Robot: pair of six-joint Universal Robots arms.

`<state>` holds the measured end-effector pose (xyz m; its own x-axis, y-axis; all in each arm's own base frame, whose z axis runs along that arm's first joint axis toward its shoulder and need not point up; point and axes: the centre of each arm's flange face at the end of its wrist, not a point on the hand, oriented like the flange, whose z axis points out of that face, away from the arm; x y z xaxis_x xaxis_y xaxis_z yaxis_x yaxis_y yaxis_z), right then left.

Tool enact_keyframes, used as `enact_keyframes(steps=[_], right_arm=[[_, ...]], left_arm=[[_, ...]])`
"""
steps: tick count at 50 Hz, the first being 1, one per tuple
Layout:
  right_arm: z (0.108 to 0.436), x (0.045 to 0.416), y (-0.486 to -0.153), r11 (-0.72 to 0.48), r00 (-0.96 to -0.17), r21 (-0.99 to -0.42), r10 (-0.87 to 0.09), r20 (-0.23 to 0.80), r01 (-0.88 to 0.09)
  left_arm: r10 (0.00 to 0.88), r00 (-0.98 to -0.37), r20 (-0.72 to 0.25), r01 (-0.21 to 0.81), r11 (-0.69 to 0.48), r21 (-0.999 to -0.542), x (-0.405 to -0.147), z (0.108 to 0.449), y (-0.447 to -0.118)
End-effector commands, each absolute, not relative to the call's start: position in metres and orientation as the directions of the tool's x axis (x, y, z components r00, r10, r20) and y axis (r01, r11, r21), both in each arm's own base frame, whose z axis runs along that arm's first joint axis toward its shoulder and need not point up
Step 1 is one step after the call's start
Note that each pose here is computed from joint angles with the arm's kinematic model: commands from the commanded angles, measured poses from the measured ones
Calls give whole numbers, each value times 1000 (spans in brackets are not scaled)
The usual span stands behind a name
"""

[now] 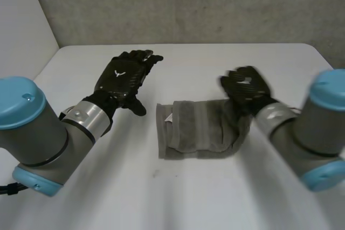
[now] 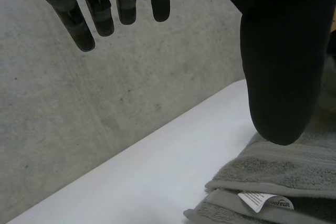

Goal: Fold the towel.

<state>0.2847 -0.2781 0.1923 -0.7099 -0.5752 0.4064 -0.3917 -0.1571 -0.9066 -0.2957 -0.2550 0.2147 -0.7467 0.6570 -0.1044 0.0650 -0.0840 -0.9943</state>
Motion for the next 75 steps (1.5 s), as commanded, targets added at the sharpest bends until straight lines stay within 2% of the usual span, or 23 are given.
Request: enact_keyframes(steps=[1,4,8,10,12,13,15,16,19,20,21,25,29,31,36,42,55,61,69,71,72,74,75], right_arm=[[158,375,-198,-194,-490,-904,-787,375,-380],[137,380,-193,-148,-462,-894,-813,353,-423],[135,378,-196,-117,-485,-884,-799,355,-453],[142,375,-199,-104,-514,-883,-779,359,-458],[167,364,-207,-96,-582,-896,-729,359,-433],[167,364,-207,-96,-583,-896,-729,359,-433],[195,337,-232,-74,-686,-916,-640,346,-393],[196,337,-232,-74,-687,-917,-640,346,-393],[209,300,-258,-18,-777,-937,-553,300,-350],[208,283,-266,29,-812,-943,-518,269,-331],[208,283,-266,29,-812,-943,-518,269,-331],[182,246,-270,170,-855,-934,-478,202,-315],[164,221,-271,242,-862,-917,-477,173,-318],[147,200,-270,281,-844,-897,-512,160,-341],[132,181,-271,268,-819,-877,-535,208,-398],[126,175,-279,198,-794,-865,-528,303,-462],[123,165,-293,163,-814,-867,-460,356,-471],[121,166,-297,149,-812,-869,-457,363,-472],[128,170,-311,63,-798,-867,-430,423,-494],[138,191,-306,-20,-755,-857,-463,464,-515],[138,191,-306,-21,-754,-857,-464,465,-515],[152,232,-291,-140,-690,-844,-514,510,-518],[152,232,-291,-141,-690,-843,-514,510,-518]], left_arm=[[640,-761,-104,59,-91,-994,-287,221,-253],[640,-761,-102,58,-90,-994,-287,221,-253],[640,-762,-102,54,-94,-994,-287,223,-254],[639,-763,-100,50,-96,-994,-288,224,-256],[642,-759,-104,45,-108,-993,-291,226,-259],[642,-759,-104,45,-108,-993,-291,226,-259],[647,-755,-106,44,-110,-993,-294,226,-260],[649,-753,-104,47,-105,-993,-297,224,-263],[650,-753,-101,46,-101,-994,-303,221,-262],[647,-756,-99,47,-98,-994,-304,220,-261],[647,-756,-99,47,-98,-994,-304,220,-261],[642,-761,-96,53,-86,-995,-305,217,-257],[645,-759,-89,57,-71,-996,-305,213,-254],[650,-755,-88,64,-61,-996,-305,209,-251],[653,-752,-86,68,-53,-996,-305,205,-249],[655,-751,-86,69,-51,-996,-306,204,-248],[655,-751,-86,69,-51,-996,-306,204,-248],[656,-750,-84,73,-44,-996,-305,201,-246],[657,-749,-85,72,-47,-996,-305,203,-245],[656,-750,-85,70,-49,-996,-305,204,-246],[656,-750,-85,70,-49,-996,-305,204,-246],[656,-750,-86,69,-52,-996,-305,205,-245],[656,-750,-86,69,-52,-996,-305,205,-245]])
